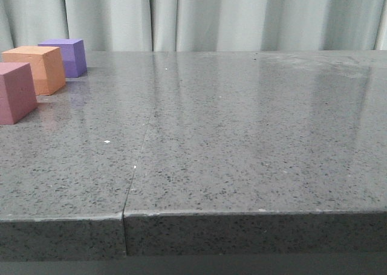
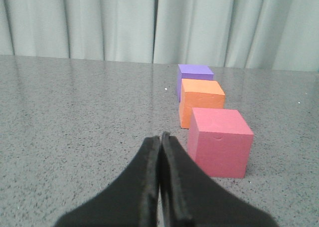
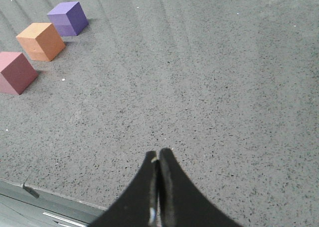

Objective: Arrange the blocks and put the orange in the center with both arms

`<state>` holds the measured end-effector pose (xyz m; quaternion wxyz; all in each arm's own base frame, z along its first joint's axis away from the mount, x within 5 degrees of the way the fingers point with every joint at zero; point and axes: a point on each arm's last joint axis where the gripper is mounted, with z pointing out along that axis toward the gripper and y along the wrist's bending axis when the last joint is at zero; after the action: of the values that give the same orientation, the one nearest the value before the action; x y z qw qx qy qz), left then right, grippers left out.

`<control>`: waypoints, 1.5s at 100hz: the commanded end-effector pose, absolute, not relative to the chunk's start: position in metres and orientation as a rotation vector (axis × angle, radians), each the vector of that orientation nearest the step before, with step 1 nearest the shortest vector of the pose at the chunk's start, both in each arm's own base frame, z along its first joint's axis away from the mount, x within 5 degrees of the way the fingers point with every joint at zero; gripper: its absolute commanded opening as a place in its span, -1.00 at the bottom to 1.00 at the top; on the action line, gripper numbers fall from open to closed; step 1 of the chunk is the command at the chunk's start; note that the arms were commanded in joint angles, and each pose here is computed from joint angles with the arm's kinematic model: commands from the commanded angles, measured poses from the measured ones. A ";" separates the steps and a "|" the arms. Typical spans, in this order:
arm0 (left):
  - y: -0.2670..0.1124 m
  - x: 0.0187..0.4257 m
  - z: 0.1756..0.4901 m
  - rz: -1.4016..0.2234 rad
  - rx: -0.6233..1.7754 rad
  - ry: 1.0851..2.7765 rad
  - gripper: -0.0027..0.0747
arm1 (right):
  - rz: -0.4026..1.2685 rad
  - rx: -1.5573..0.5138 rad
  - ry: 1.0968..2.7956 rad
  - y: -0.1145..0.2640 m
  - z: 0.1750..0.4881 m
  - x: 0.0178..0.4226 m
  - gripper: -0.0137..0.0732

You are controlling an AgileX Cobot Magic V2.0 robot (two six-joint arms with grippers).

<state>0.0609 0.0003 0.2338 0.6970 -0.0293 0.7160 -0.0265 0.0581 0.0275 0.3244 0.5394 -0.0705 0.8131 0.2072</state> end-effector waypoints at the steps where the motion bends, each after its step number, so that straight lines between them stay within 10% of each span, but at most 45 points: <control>1: 0.000 0.059 0.241 -0.068 -0.074 1.488 -0.98 | 0.501 -0.171 1.831 0.028 0.339 0.060 -0.77; 150: 0.001 0.055 0.207 -0.051 -0.061 1.426 -0.98 | 0.501 -0.171 1.829 0.028 0.339 0.059 -0.77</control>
<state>0.0558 0.0003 0.2114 0.7322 -0.0238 0.6803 -0.0209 0.0579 0.0273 0.3247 0.5410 -0.0706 0.8120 0.2071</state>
